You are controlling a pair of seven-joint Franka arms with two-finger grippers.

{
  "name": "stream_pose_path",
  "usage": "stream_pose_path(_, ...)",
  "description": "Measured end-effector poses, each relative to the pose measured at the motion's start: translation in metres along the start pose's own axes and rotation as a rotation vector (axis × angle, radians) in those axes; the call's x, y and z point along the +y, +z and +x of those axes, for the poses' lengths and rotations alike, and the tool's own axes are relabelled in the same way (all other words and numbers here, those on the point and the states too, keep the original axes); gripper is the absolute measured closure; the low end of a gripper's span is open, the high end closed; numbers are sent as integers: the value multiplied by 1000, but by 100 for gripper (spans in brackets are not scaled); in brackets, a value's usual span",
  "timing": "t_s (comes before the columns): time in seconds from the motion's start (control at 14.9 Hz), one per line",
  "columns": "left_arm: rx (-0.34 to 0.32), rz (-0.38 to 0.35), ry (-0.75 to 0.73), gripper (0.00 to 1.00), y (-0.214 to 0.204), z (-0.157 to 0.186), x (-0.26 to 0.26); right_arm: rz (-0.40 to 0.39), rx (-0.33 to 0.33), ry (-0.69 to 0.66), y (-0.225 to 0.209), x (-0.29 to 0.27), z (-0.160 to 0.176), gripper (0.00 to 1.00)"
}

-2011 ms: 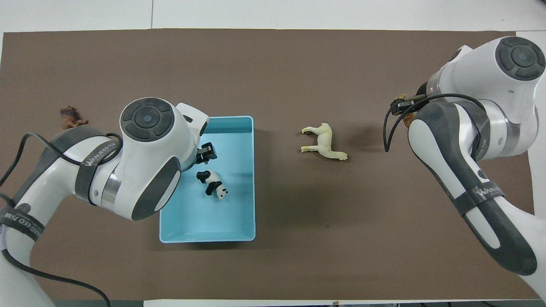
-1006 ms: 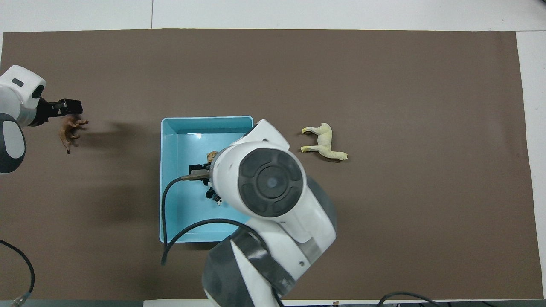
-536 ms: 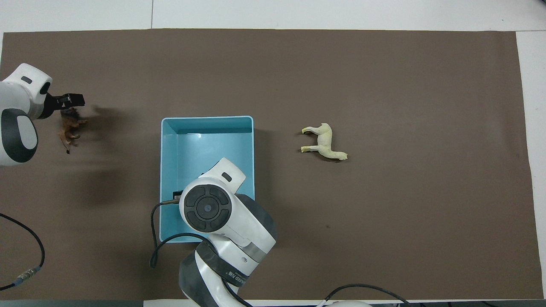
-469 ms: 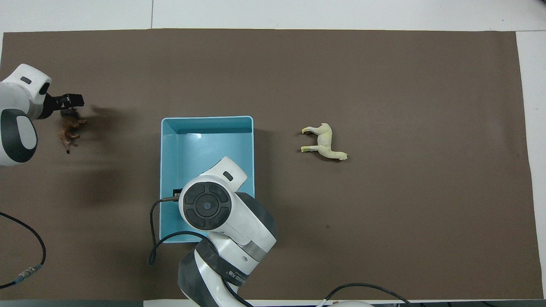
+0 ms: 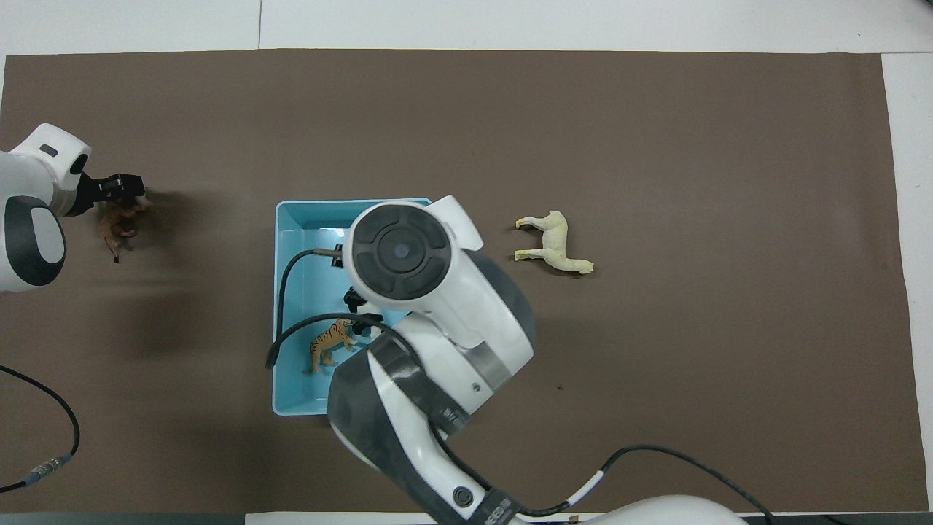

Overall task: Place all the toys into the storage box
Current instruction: 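Release the tiger and withdraw the right gripper while the left gripper grasps the horse, then lower the brown horse into the box and open the left gripper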

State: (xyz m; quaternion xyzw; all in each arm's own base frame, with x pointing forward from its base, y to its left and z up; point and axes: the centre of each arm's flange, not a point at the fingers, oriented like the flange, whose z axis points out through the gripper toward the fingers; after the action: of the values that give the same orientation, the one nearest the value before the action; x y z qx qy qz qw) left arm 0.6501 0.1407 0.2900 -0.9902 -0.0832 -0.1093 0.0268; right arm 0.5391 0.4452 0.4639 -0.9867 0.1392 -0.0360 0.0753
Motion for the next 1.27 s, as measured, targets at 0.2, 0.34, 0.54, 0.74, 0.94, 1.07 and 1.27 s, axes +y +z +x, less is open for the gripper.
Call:
stream_pose_path(0.2, -2, 1, -3, 34, 0, -1, -5, -70, 27, 3, 10, 46, 50, 0)
stream_pose_path(0.34, -5, -4, 3, 48, -1, -1, -1, -105, 2, -23, 29, 75, 68, 0)
stream_pose_path(0.54, -63, -6, 9, 56, -7, 1, 10, -138, -15, -44, 59, 120, 88, 0)
stream_pose_path(0.74, -138, 1, -26, 56, -40, 14, 35, -133, 0, -56, 91, 164, 102, 0)
stream_pose_path(0.94, -232, 21, -139, 56, -112, 5, 73, -157, -1, -106, 117, 181, 93, 0)
stream_pose_path(1.07, -282, 28, -235, 56, -162, -14, 123, -168, -17, -152, 123, 188, 90, 0)
stream_pose_path(1.27, -322, 21, -359, 56, -185, -61, 233, -173, -31, -209, 125, 194, 87, 0)
